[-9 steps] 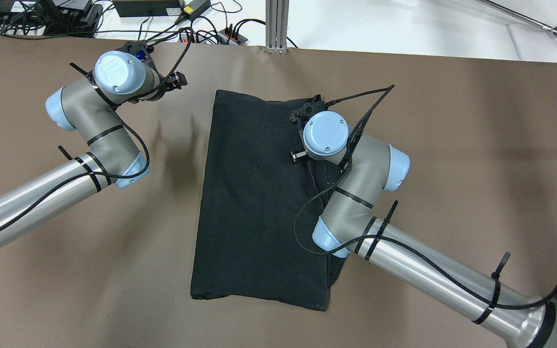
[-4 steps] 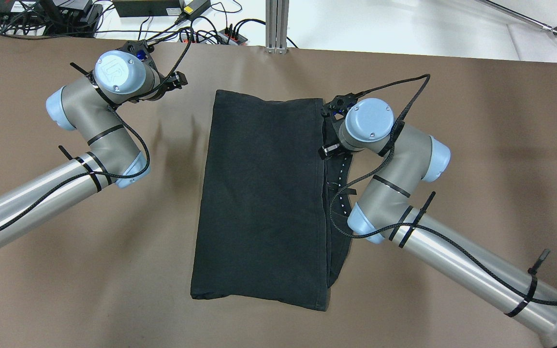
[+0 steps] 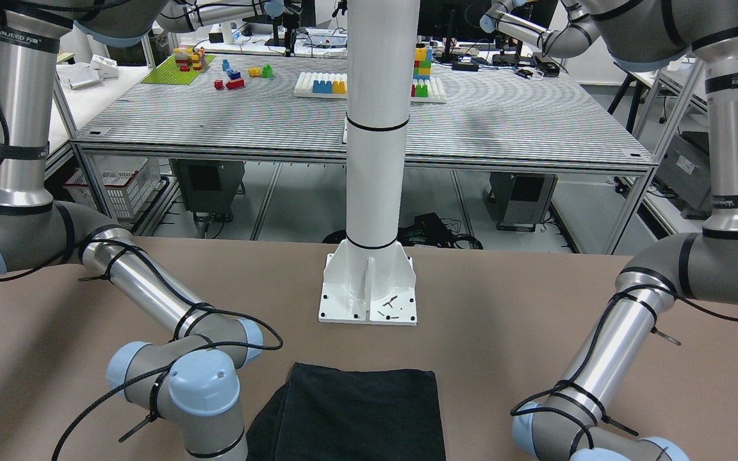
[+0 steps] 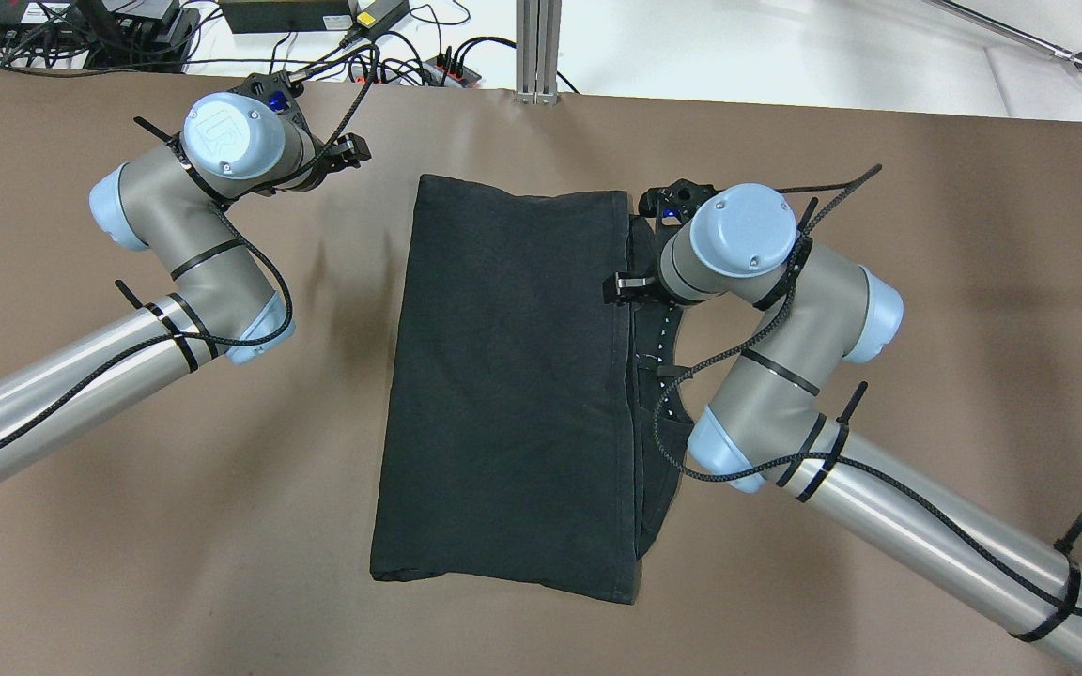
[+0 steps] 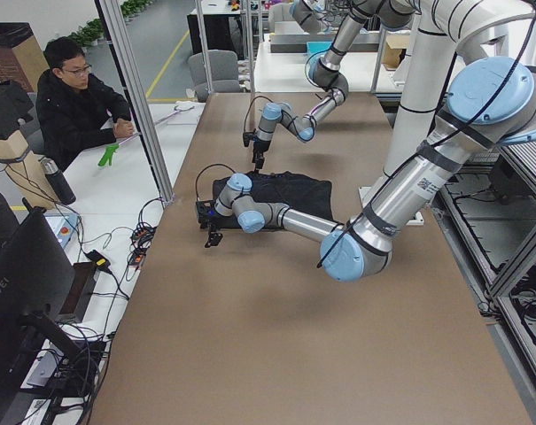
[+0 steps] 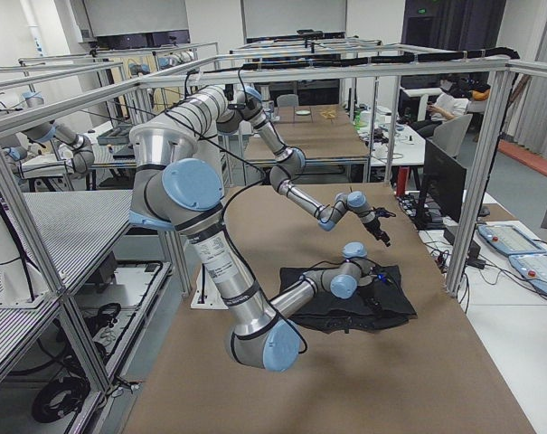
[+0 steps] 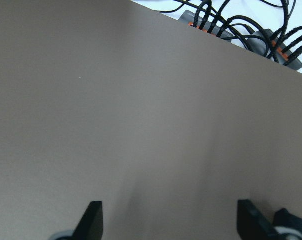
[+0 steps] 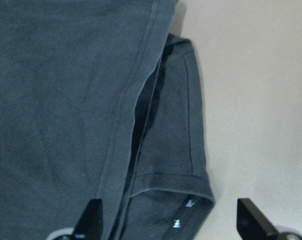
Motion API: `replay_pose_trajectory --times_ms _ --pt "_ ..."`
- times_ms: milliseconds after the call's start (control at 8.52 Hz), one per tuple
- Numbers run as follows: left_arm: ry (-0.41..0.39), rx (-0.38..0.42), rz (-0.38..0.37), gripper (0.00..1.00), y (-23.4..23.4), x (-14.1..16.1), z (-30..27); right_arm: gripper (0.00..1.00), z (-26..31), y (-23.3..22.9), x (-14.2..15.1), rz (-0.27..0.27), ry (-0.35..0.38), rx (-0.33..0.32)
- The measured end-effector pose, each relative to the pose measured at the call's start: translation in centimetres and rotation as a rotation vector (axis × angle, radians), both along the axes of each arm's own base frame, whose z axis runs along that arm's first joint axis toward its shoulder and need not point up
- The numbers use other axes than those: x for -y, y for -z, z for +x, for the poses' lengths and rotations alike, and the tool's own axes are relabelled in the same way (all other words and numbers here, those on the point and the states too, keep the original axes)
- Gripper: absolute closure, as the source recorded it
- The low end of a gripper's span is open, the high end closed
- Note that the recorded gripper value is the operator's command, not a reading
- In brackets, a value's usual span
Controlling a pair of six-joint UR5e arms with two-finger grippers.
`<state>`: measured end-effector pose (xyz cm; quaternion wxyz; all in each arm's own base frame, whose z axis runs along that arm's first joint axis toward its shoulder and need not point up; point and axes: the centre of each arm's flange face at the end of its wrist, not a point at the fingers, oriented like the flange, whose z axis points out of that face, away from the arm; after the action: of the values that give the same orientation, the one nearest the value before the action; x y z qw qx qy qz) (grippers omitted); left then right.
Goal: Fold clothes
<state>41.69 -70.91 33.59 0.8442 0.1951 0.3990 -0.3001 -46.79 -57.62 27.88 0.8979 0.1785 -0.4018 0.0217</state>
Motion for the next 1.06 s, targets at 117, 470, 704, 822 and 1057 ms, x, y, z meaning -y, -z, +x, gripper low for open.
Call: replay_pose_trajectory --times_ms 117,470,704,822,1057 --pt "-0.005 -0.002 0.000 0.06 1.0 -0.6 -0.1 0.06 -0.1 1.4 -2.9 -0.143 -0.115 0.106" --pt "-0.017 0.002 -0.007 0.06 2.7 -2.3 0.0 0.07 -2.3 2.4 -16.1 -0.404 -0.364 0.232" --pt "-0.024 -0.011 -0.005 0.06 3.6 -2.8 0.9 0.12 -5.4 2.3 -23.5 -0.486 -0.459 0.218" --pt "-0.030 -0.018 -0.003 0.06 4.0 -3.1 1.4 0.14 -6.4 2.1 -25.7 -0.540 -0.505 0.229" --pt "-0.036 -0.022 0.001 0.06 4.4 -3.4 2.0 0.16 -7.9 0.3 -29.0 -0.611 -0.572 0.236"
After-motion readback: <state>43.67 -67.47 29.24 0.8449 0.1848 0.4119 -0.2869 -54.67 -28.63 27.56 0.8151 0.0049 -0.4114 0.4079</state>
